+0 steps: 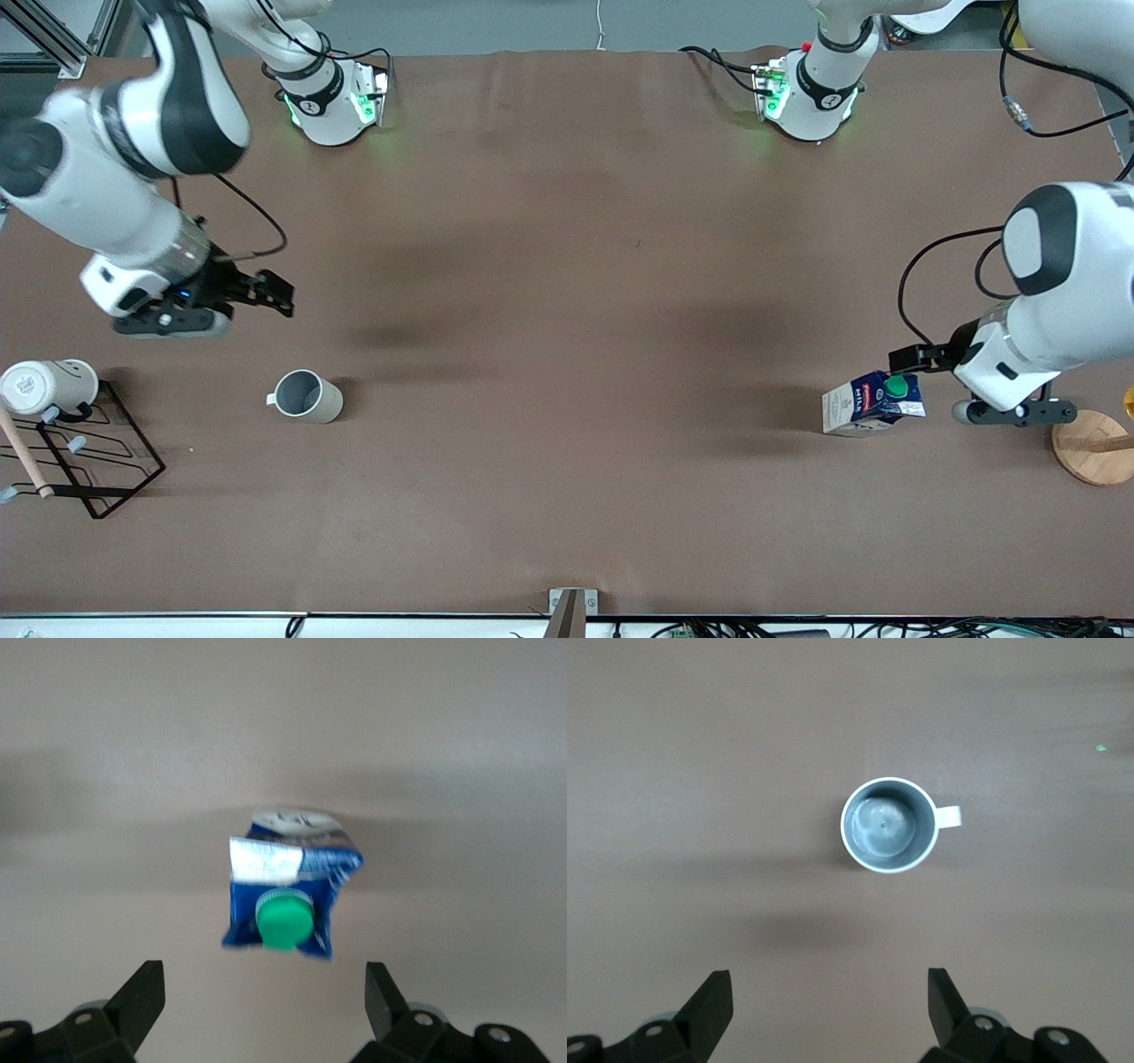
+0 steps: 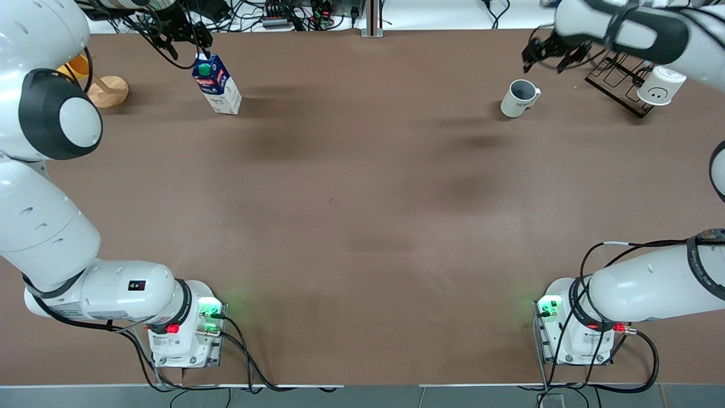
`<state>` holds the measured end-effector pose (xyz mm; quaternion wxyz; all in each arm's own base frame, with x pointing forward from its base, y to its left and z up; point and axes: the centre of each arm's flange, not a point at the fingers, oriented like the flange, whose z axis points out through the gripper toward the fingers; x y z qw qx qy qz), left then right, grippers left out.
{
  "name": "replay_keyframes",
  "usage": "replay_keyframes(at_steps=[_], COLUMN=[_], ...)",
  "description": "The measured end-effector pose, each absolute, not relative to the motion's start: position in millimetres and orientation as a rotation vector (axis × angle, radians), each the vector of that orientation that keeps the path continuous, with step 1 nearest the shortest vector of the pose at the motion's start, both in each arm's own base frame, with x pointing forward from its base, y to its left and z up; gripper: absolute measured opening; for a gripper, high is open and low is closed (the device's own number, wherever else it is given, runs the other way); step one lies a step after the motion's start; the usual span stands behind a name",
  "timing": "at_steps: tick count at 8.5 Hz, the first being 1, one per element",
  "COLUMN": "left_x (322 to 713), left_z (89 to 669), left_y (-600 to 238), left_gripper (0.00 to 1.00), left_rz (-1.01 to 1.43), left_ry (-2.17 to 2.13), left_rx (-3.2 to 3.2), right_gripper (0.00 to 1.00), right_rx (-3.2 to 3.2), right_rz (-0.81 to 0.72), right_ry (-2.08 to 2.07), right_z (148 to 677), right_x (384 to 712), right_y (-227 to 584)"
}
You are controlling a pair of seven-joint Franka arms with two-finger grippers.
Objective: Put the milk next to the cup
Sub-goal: 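Reach the left gripper to the milk carton while the right gripper reaches the mug, then grasp the milk carton with the left gripper while the right gripper grasps the mug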
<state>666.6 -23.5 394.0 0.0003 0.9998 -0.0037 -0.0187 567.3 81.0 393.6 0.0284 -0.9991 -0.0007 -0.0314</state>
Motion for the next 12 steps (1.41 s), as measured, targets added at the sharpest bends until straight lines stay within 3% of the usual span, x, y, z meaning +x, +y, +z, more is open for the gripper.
replay_keyframes(at_steps=[2, 6, 9, 11, 12], left_x=[671, 676, 678, 678, 679], left_z=[358, 333, 329, 329, 330], left_y=[-24, -26, -29, -28, -28], left_gripper=[1.00, 1.00, 0.96, 0.85, 0.74], left_rz=[-0.006, 0.007, 0.023, 0.025, 0.029], left_ry=[-0.019, -0.024, -0.030, -0.023, -0.007], left_rx=[3.145, 3.142, 3.140, 3.137, 3.124], right_gripper=[0.98, 0.96, 0.41, 0.06, 0.05], right_rx=[-3.086, -3.084, -3.081, -3.080, -3.077], right_rz=[-0.136, -0.216, -0.227, -0.238, -0.252], right_ry=[0.040, 0.044, 0.036, 0.036, 0.036], right_z=[312, 244, 246, 248, 253], right_x=[585, 600, 606, 612, 616], right_y=[88, 92, 96, 97, 98])
